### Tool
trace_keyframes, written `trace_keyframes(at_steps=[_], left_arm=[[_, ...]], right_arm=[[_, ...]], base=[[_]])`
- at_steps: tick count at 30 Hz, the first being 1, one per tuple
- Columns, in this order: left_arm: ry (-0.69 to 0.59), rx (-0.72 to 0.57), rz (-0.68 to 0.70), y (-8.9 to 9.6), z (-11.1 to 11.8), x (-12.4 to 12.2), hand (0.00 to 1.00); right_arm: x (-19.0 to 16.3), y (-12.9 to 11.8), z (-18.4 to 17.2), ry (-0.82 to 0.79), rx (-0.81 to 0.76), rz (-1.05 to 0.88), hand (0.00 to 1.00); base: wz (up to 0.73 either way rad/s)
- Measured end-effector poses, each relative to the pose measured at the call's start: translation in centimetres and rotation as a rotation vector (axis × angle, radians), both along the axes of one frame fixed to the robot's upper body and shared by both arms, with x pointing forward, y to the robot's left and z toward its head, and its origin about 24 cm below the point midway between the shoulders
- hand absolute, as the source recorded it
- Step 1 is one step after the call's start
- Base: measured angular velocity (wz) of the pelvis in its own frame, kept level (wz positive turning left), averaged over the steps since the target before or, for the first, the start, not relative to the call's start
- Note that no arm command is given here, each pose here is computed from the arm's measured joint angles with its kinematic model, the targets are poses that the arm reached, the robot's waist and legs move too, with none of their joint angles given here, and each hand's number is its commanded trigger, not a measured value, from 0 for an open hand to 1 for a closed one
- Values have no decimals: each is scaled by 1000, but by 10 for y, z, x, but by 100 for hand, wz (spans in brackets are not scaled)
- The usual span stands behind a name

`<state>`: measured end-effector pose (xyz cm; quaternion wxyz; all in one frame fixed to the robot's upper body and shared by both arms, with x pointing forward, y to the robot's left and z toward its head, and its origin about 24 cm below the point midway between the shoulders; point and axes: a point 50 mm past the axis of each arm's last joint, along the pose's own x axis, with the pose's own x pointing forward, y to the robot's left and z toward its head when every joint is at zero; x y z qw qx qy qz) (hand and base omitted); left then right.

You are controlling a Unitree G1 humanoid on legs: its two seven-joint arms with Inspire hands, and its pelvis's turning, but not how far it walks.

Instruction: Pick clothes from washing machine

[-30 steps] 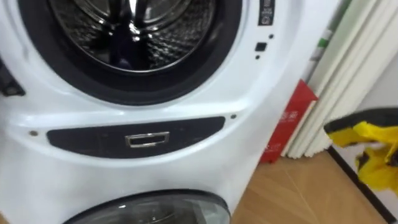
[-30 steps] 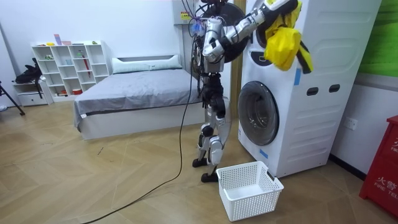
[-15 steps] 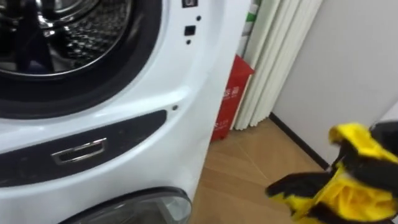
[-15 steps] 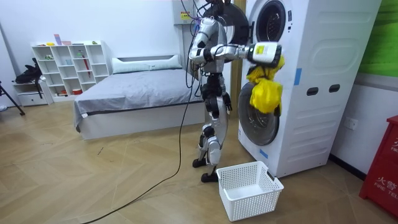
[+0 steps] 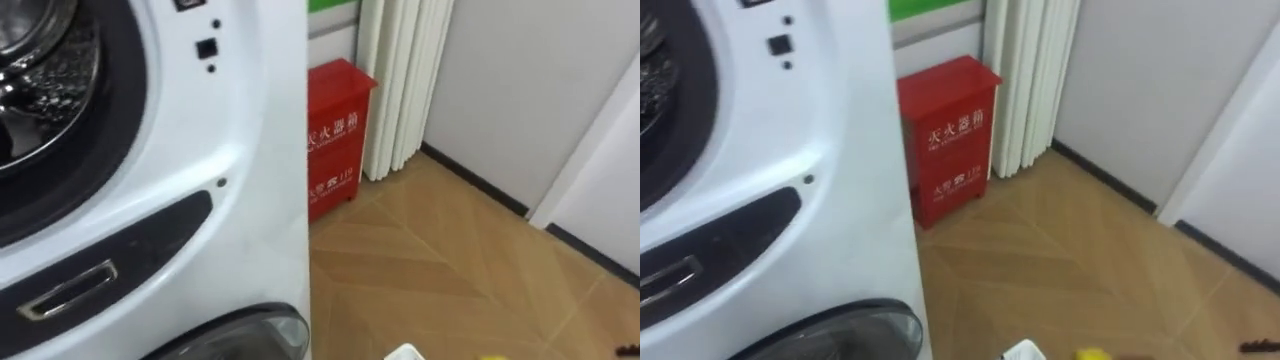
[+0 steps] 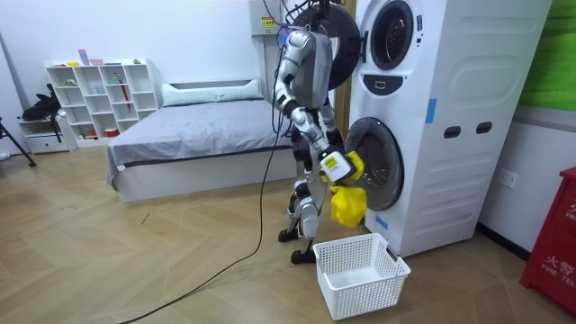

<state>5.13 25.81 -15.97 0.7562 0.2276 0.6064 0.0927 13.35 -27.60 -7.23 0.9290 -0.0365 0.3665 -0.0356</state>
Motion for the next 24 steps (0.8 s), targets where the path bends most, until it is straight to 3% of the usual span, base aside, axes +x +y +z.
trace_keyframes(at_steps=[12, 24], left_arm=[[-82, -94, -28, -27, -3, 23, 0], [-93, -144, -14, -41, -6, 22, 0]], right_arm=[[-3, -8, -28, 54, 45, -191, 100], [3, -18, -35, 56, 3, -332, 100]], base=[[-9], [-1]])
